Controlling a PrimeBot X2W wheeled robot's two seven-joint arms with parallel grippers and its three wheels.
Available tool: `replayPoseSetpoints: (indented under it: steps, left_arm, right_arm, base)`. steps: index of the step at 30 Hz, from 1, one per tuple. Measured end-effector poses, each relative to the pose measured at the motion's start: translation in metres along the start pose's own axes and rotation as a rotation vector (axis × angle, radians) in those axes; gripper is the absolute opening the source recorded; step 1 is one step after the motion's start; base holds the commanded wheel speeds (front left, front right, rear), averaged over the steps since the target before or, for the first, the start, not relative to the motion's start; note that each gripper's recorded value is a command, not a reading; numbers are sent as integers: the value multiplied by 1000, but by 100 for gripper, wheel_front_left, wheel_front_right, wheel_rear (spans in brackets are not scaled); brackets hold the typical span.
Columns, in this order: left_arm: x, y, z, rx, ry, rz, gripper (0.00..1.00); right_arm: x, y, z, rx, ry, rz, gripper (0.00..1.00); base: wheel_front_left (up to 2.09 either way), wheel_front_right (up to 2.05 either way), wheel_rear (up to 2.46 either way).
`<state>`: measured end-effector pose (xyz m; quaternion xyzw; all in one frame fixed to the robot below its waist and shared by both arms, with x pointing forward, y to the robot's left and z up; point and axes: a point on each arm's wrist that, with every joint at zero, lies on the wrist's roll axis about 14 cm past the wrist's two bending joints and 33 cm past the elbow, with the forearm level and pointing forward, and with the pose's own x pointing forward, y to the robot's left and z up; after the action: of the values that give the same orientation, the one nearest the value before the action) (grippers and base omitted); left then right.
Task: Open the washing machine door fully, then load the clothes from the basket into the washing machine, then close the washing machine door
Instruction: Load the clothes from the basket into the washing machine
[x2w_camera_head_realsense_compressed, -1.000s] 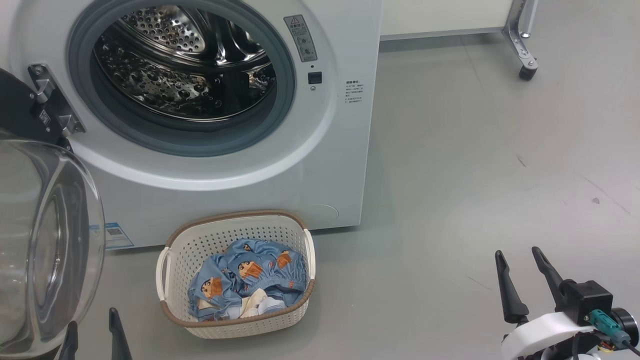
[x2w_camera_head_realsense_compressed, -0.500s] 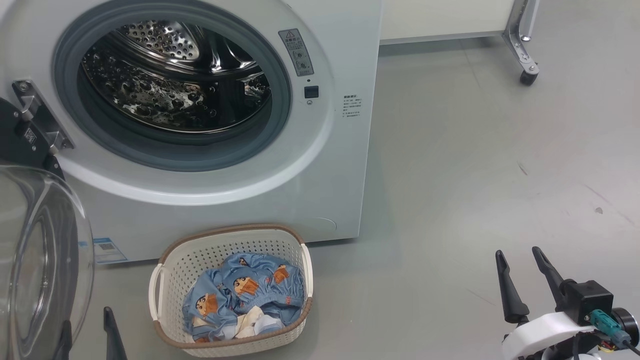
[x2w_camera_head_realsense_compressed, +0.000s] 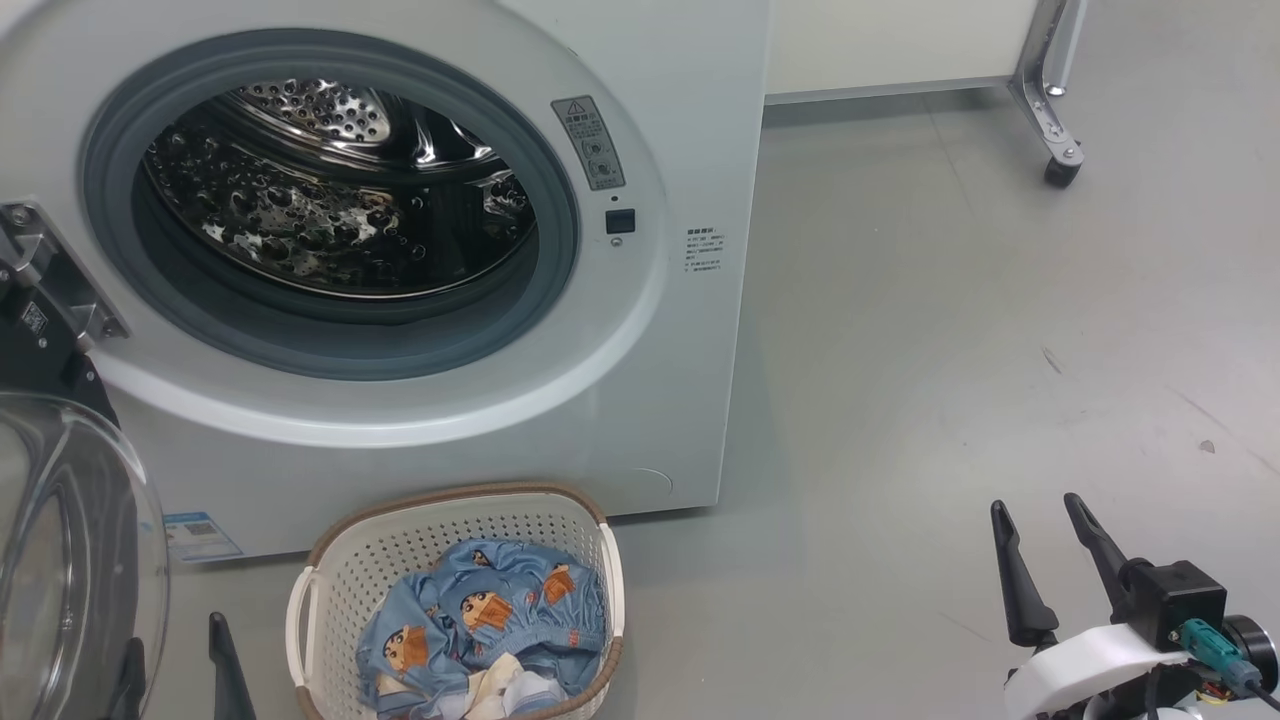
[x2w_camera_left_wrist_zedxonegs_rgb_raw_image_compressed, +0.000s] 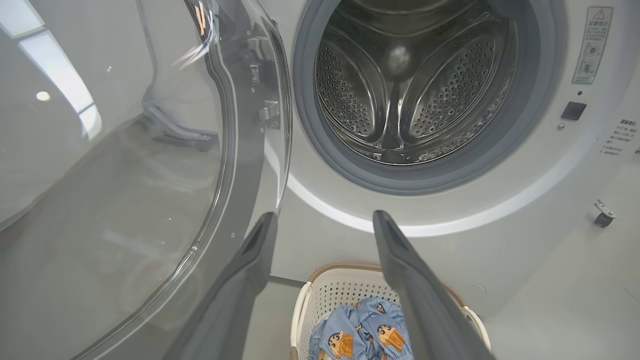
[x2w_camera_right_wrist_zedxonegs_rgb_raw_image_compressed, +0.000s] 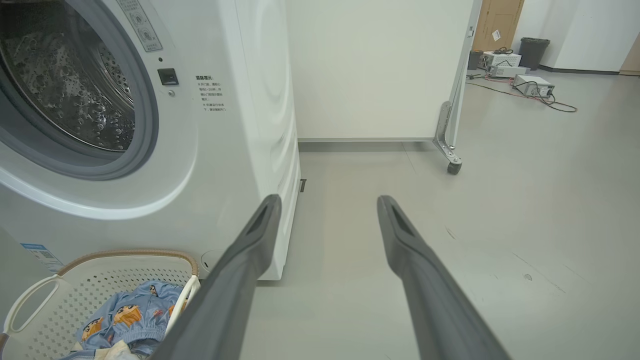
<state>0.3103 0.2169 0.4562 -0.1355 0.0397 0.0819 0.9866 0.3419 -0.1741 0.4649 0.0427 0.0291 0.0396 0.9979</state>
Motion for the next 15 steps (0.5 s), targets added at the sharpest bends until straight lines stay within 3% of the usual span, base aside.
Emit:
replayPoseSetpoints:
  steps: [15]
  left_arm:
    - [1, -1, -1, 0, 3, -4, 100]
  right_arm:
    - [0, 0, -1, 0, 3, -1, 100]
  base:
    - [11, -11, 0]
